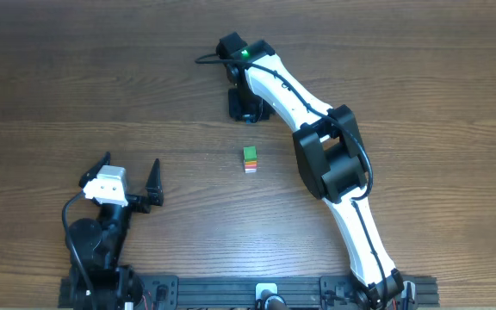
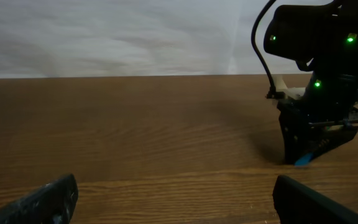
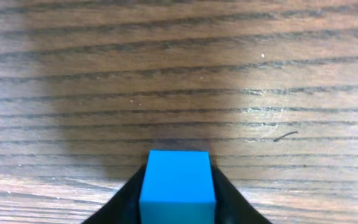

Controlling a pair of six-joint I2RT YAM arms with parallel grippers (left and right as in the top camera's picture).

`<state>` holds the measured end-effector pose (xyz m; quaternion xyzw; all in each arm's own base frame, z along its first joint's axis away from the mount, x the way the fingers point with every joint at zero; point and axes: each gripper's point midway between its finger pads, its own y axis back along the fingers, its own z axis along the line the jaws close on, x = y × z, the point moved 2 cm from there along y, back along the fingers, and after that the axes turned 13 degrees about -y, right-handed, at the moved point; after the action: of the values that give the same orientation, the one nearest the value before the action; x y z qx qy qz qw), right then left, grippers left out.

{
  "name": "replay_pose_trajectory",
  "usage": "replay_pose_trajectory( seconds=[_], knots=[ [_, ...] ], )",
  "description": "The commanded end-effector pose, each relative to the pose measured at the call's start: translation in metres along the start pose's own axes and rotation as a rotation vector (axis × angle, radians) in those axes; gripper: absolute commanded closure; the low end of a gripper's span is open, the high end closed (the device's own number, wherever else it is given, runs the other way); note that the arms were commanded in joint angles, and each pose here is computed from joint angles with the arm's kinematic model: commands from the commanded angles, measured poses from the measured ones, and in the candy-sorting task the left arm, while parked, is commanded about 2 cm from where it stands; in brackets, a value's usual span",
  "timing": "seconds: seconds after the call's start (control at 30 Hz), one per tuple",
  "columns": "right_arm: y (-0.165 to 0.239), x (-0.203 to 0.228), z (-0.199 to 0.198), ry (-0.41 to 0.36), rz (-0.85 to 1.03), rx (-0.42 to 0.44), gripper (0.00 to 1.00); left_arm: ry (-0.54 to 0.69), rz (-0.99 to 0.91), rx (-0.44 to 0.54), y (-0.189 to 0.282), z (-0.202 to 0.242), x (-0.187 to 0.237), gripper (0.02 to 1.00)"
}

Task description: Stack Cubes

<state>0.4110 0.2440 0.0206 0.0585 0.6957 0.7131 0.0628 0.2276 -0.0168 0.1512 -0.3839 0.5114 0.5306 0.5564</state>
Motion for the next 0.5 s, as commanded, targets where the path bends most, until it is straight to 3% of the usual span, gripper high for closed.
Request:
replay_pose_trajectory(
  seconds=[0.03, 0.5],
  knots=[
    [-0.0109, 0.0002, -0.0057, -0.015, 0.013, 0.024, 0.752, -0.015, -0.003, 0.013, 0.0000, -0.0025, 0.0008, 0.018],
    [-0.0073, 0.0023, -0.0074, -0.011, 0.024, 0.033, 0.796, -0.015, -0.003, 0.013, 0.0000, -0.0025, 0.0008, 0.018]
  ],
)
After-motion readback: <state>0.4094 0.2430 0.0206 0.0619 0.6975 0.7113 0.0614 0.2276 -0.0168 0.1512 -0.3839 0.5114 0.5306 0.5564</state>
